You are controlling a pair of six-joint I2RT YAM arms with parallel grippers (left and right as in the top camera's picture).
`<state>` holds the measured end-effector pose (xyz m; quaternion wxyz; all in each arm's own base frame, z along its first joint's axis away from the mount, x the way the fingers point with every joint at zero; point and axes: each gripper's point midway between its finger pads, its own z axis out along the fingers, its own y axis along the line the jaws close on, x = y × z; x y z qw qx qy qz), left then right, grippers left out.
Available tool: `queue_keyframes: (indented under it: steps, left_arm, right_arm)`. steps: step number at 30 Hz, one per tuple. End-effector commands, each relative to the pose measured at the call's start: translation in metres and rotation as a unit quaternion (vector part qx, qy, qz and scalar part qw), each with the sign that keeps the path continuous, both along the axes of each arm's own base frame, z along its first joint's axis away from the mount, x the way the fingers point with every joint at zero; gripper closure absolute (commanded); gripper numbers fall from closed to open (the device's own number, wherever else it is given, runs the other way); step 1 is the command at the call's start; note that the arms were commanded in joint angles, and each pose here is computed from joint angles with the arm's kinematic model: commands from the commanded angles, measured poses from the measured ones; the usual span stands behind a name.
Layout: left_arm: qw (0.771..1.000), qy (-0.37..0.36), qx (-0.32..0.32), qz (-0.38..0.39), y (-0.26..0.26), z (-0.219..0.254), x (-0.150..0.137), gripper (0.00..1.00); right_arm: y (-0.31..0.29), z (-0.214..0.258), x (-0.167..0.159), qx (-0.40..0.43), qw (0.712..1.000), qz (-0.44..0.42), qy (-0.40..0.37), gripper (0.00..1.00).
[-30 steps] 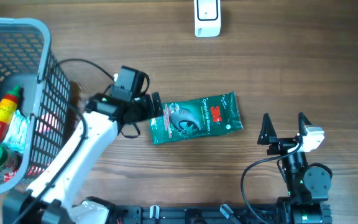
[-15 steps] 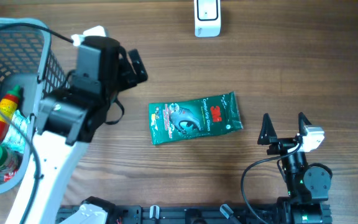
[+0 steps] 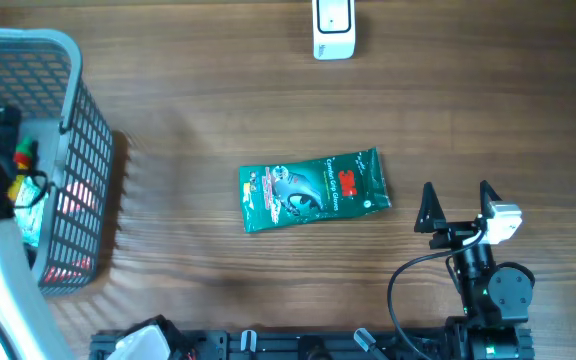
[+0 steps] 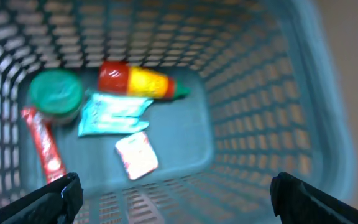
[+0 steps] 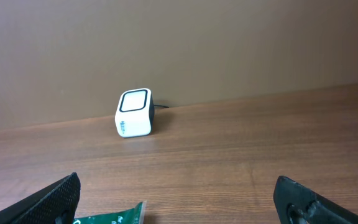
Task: Scan the item barcode
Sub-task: 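Reach into the basket and grasp the red Kleenex pack with left gripper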
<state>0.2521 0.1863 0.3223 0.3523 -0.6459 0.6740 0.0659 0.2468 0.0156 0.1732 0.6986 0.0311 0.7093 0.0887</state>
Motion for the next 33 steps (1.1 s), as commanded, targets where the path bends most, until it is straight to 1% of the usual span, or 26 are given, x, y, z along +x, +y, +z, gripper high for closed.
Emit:
queue_keyframes:
  steps: [1,3,8,10,16,19,23,25,28,31,33]
  left_arm:
    - [0.994,0.019,-0.099,0.042,0.009,-0.046,0.009,0.0]
    - [0.989,0.058,-0.126,0.046,0.012,-0.071,0.015,0.0]
    - [0.971,0.107,-0.183,0.107,0.021,-0.126,0.029,0.0]
    - [0.962,0.146,-0.2,0.111,0.024,-0.154,0.034,0.0]
    - [0.938,0.223,-0.236,0.12,0.026,-0.214,0.037,0.0]
    - [0.927,0.24,-0.254,0.135,0.024,-0.234,0.038,0.0]
    - [0.914,0.26,-0.28,0.135,0.018,-0.258,0.039,0.0]
    - [0.91,0.269,-0.283,0.136,0.016,-0.265,0.036,0.0]
    - [0.902,0.275,-0.291,0.161,0.01,-0.279,0.026,0.0]
    - [0.906,0.26,-0.293,0.158,0.008,-0.3,0.028,0.0]
    - [0.904,0.261,-0.298,0.157,0.004,-0.308,0.025,0.0]
  right_arm:
    - [0.003,0.001,0.0,-0.006,1.0,0.009,-0.004,0.0]
    - [0.003,0.001,0.0,-0.006,1.0,0.009,-0.004,0.0]
    - [0.003,0.001,0.0,-0.006,1.0,0.009,-0.004,0.0]
    - [0.003,0.001,0.0,-0.006,1.0,0.009,-0.004,0.0]
    - [0.003,0.001,0.0,-0.006,1.0,0.009,-0.004,0.01]
    - [0.003,0.001,0.0,-0.006,1.0,0.009,-0.004,0.0]
    - [0.003,0.001,0.0,-0.006,1.0,0.009,-0.004,0.0]
    - [0.003,0.001,0.0,-0.006,1.0,0.009,-0.004,0.0]
    - [0.003,0.001,0.0,-0.006,1.0,0.009,-0.004,0.01]
    - [0.003,0.001,0.0,-0.006,1.0,0.009,-0.004,0.0]
    - [0.003,0.001,0.0,-0.006,1.0,0.009,-0.004,0.0]
